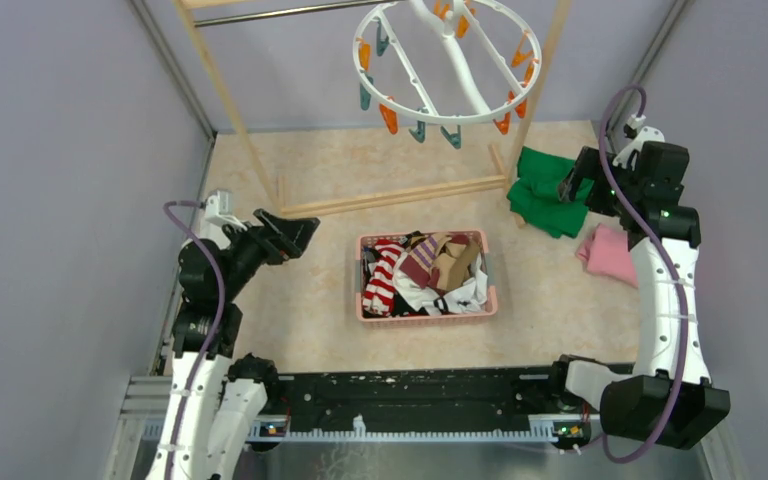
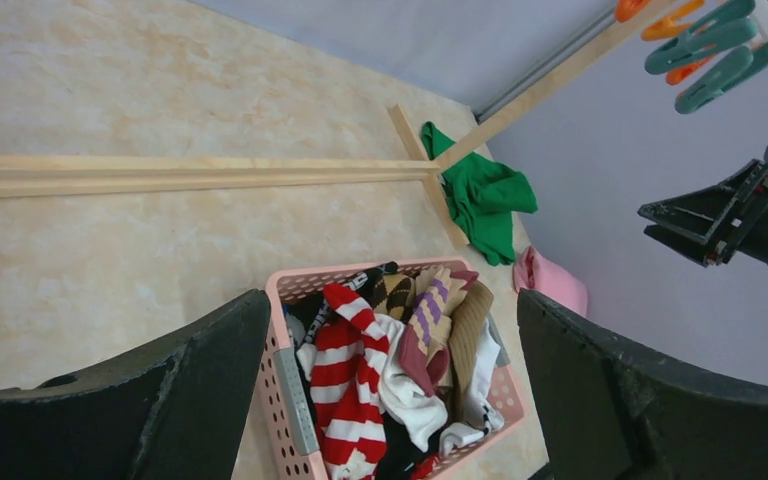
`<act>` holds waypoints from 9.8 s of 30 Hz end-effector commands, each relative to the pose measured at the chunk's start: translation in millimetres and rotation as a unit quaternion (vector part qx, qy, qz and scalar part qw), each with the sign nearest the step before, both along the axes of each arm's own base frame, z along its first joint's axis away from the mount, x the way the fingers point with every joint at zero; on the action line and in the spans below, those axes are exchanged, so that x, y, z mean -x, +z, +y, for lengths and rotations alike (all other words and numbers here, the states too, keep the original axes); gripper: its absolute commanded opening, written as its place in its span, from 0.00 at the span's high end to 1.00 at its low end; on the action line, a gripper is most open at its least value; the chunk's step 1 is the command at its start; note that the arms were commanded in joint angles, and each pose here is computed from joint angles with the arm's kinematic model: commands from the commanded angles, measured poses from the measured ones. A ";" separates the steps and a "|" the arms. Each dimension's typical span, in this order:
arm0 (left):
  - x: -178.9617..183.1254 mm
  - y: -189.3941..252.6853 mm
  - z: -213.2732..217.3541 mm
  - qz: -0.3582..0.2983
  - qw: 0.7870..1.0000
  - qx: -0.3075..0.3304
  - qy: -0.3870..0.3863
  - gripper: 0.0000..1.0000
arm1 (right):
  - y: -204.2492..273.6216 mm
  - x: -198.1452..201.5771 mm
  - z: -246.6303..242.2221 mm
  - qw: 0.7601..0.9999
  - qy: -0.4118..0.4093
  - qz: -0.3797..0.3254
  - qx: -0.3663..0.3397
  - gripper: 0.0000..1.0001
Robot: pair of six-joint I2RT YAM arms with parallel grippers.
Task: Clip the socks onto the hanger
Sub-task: Pick up the sock from the bin.
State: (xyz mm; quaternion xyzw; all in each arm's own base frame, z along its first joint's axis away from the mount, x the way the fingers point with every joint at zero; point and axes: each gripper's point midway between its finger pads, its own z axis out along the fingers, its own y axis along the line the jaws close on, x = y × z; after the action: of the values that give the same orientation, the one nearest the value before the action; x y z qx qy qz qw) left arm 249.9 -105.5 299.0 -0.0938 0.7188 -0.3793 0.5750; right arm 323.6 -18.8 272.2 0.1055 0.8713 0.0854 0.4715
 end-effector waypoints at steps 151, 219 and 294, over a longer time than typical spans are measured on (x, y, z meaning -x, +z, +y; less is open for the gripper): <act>40.1 57.2 -146.4 -0.178 0.923 0.182 -0.289 0.19 | 85.7 91.2 253.0 0.774 0.465 -0.428 0.036 1.00; 25.6 75.5 -234.7 -0.208 0.920 0.224 -0.246 0.52 | 88.3 87.4 242.1 0.808 0.419 -0.403 -0.094 1.00; 64.1 80.7 -193.7 -0.460 0.856 -0.063 -0.229 0.20 | 95.8 127.7 256.5 0.710 0.573 -0.408 0.007 1.00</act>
State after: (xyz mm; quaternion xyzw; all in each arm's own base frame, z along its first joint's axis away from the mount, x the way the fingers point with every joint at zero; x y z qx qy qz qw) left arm 188.4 -306.1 328.4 0.3470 0.4624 -0.4253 0.6964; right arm 194.9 239.8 356.0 -0.4747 0.4985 0.3729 0.6222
